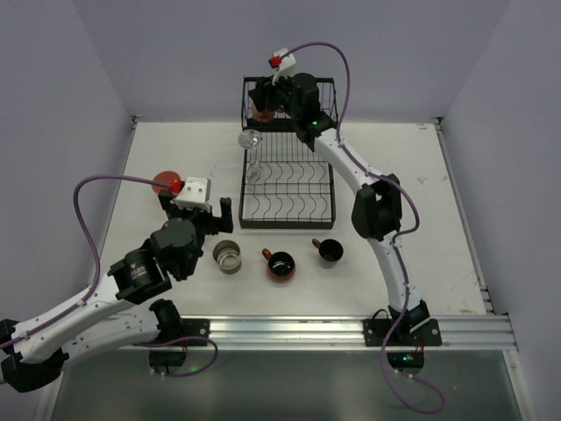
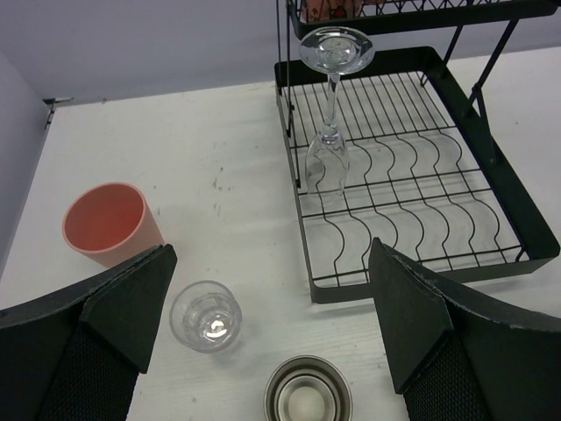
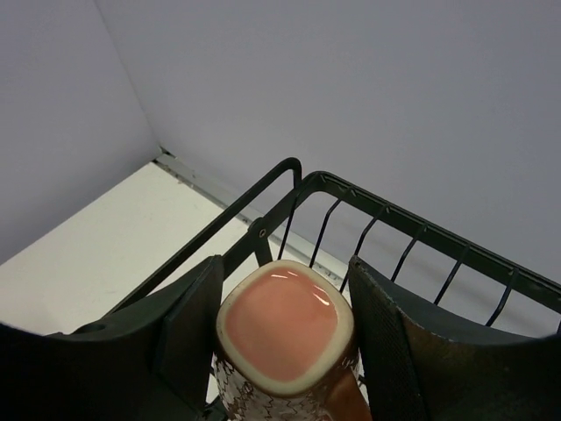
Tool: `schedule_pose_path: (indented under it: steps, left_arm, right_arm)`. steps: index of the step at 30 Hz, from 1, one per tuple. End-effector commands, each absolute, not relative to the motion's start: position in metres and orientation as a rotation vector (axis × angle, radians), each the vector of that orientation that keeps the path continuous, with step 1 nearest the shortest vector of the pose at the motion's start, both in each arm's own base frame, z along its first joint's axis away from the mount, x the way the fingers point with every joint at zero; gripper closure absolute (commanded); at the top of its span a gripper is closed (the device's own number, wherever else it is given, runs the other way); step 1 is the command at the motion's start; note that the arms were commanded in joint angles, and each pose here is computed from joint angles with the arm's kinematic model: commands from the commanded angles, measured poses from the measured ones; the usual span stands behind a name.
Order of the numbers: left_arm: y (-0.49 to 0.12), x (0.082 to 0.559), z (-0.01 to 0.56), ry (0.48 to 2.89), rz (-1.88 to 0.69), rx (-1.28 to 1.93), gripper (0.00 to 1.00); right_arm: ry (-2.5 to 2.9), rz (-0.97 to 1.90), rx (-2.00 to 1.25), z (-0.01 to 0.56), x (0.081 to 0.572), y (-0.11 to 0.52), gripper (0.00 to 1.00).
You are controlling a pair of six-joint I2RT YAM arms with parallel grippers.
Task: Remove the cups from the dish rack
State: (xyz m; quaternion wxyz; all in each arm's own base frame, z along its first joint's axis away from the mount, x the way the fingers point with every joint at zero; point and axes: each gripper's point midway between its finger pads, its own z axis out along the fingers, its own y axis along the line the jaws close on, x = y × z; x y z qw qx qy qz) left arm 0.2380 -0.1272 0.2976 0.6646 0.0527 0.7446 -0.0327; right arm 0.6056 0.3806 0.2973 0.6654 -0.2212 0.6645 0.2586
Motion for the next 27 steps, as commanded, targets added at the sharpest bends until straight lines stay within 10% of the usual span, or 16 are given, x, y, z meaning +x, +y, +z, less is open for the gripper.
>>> schedule_pose_path:
  steps: [1,27]
  left_arm:
    - [-0.129,0.240,0.307,1.651,-0.106,0.087,0.00]
    - [-0.295,0.273,0.424,1.379,-0.947,0.024,0.08]
  right_arm:
    - [1.328,0.652,-0.403,0.391,0.587,0.366,0.77]
    - [1.230,1.180,0.057,0.521,0.538,0.236,0.88]
